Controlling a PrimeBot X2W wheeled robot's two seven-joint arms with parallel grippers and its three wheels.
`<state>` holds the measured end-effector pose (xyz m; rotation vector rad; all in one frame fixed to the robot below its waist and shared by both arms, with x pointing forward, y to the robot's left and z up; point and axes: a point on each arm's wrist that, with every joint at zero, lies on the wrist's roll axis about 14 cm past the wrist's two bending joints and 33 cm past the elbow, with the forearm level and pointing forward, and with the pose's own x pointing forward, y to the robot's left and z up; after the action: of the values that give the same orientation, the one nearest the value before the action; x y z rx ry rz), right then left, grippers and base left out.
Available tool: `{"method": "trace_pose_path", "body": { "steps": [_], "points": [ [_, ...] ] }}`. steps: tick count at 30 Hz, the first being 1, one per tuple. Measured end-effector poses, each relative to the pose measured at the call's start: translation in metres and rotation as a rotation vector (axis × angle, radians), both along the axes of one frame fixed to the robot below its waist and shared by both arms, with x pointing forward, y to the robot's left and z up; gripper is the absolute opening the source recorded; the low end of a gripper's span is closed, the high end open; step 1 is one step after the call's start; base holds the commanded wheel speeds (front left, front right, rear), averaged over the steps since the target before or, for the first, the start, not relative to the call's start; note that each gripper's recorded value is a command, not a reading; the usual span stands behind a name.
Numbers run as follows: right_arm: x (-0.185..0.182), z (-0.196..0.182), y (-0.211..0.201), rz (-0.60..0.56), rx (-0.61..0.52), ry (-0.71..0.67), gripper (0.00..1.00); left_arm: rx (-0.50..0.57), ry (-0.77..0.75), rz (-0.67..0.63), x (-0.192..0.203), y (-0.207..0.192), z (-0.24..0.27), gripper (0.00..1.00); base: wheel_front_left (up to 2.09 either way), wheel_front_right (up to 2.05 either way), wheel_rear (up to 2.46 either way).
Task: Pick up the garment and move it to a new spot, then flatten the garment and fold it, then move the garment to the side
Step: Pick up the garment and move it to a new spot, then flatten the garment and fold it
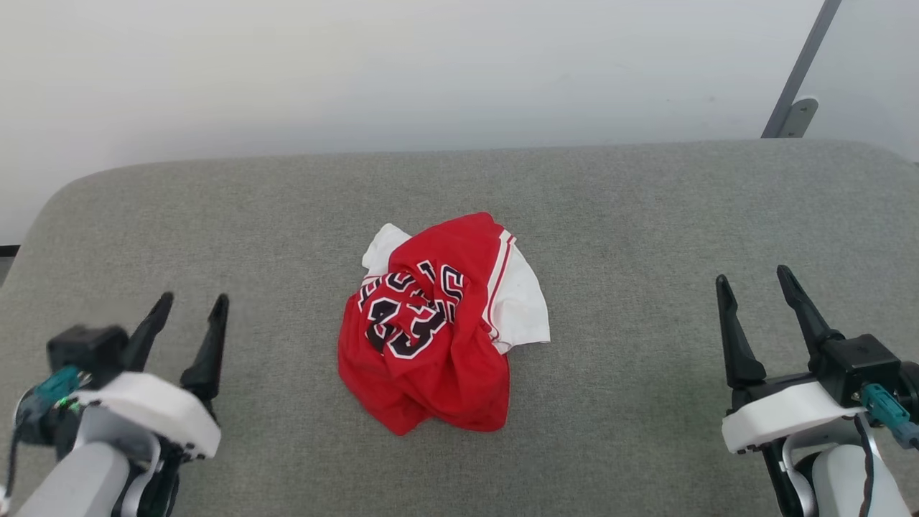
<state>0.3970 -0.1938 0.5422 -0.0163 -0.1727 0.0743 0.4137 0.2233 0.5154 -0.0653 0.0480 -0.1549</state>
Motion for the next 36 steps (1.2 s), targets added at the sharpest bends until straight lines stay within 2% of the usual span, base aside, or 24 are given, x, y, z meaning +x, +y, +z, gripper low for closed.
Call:
{"method": "trace_pose_path", "body": {
  "steps": [13, 27, 36],
  "points": [
    [-0.007, -0.006, -0.002, -0.012, 0.019, 0.014, 1.00, -0.071, -0.051, 0.190, -0.046, 0.041, -0.002, 1.00, 0.00, 0.00, 0.00],
    [-0.007, -0.016, 0.007, 0.004, 0.038, 0.043, 1.00, -0.114, -0.049, 0.247, -0.071, 0.050, -0.014, 1.00, 0.00, 0.00, 0.00],
    [0.009, -0.044, 0.049, 0.147, -0.004, 0.177, 1.00, -0.120, -0.051, 0.287, -0.081, 0.059, -0.017, 1.00, 0.00, 0.00, 0.00]
  ]
}}
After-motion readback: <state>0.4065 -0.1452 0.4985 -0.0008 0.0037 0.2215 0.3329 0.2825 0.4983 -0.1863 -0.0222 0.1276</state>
